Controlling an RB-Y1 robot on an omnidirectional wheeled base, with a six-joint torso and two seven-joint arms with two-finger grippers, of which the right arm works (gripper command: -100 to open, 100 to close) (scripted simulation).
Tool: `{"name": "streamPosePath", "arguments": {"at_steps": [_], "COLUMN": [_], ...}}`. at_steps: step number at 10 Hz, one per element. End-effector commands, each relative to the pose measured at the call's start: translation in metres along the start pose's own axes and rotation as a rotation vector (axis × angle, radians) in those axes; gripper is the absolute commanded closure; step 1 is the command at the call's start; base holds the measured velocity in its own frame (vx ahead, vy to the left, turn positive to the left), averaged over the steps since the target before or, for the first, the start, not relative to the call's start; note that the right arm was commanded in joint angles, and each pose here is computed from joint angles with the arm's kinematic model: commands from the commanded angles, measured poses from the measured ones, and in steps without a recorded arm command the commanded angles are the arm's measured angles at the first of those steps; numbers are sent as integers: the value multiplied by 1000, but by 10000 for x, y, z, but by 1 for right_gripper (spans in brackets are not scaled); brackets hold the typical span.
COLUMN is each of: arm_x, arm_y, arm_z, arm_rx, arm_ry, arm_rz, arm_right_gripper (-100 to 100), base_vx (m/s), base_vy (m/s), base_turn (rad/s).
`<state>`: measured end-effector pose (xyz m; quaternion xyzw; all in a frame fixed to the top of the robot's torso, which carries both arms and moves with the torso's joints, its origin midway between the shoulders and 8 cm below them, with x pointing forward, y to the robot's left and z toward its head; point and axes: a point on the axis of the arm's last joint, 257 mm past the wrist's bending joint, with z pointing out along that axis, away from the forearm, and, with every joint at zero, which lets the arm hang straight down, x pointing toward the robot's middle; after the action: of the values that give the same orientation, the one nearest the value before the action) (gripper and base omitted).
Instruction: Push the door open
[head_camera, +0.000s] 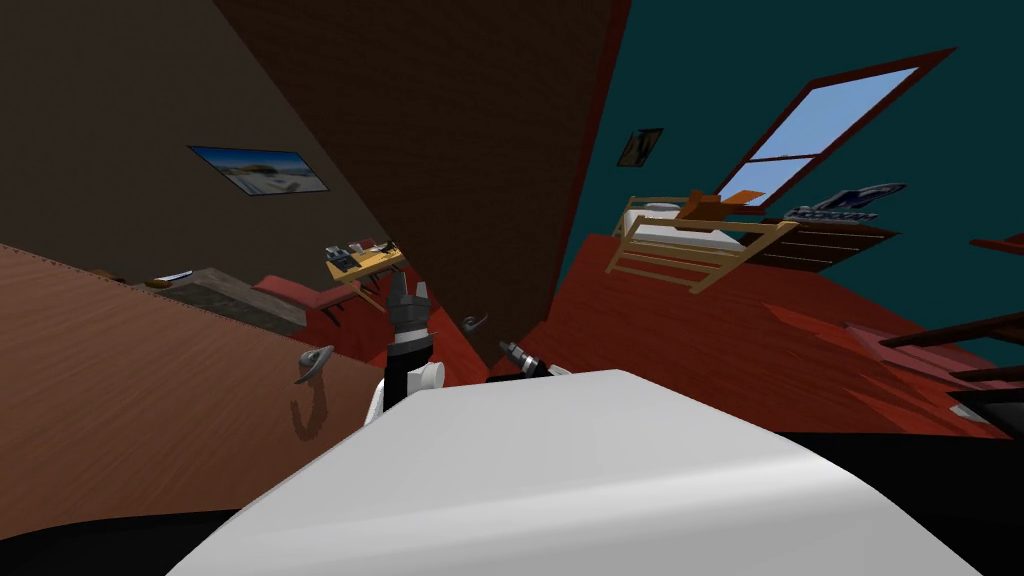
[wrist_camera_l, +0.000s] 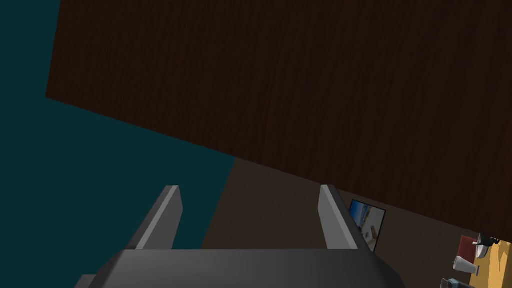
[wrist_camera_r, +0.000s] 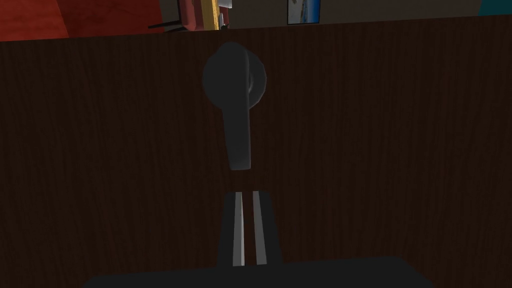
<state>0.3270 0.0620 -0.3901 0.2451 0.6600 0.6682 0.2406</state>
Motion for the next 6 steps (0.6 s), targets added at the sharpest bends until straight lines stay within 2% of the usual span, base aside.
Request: {"name": "streamPosePath", "arguments": {"at_steps": [1,4,6], "arm_x": [-151,-371,-535], "arm_y": [-5,-3,-8], "arm_z": [24,51,59], "arm_rx": [1,4,7], "arm_ry": [-44,-111,-162], "arm_rz": [-5,-9,-11], "arm_right_gripper": [-100,-100,-100], "base_vx": [-67,-90,-71], "base_vy": [140,165,130], "base_turn": [-148,-106,-102]}}
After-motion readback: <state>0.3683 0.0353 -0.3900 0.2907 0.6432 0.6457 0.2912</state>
